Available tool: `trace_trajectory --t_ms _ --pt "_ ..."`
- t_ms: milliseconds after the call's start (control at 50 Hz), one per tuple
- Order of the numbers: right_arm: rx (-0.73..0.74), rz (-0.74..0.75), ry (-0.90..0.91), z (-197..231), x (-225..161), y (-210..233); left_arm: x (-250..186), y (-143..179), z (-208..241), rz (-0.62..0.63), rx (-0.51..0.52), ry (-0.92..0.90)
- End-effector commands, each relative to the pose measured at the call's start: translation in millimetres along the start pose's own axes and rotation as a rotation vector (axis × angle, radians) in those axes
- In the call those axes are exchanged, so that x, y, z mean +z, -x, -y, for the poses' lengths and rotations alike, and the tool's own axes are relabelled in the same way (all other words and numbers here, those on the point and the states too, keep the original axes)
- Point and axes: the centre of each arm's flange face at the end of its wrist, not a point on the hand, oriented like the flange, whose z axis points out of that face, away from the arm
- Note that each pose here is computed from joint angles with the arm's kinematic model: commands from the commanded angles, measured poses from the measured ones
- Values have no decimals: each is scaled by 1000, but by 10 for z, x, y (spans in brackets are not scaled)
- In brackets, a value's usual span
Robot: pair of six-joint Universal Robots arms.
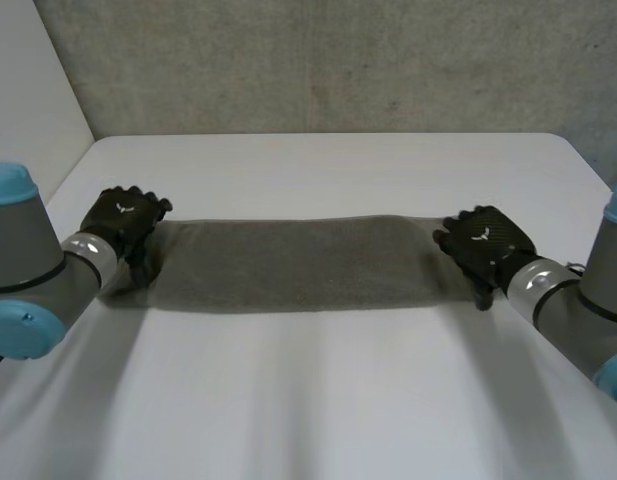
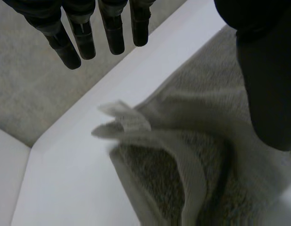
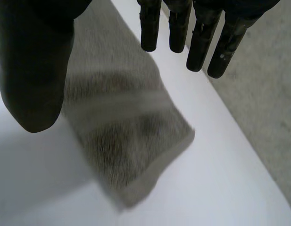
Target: Fold the towel.
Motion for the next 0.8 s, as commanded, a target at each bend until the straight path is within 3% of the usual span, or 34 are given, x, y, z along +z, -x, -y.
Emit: trace_trajectory --t_ms 20,380,640,800 --pt "44 0 29 -247 152 -58 166 49 -228 30 -11 14" --pt "85 -67 71 -636 450 -340 272 217 -407 78 -32 40" --pt "122 -198 179 -947 338 -827 261 209 -427 79 -38 51" --pt "113 -326 240 -1041 140 -1364 111 246 -288 86 -38 36"
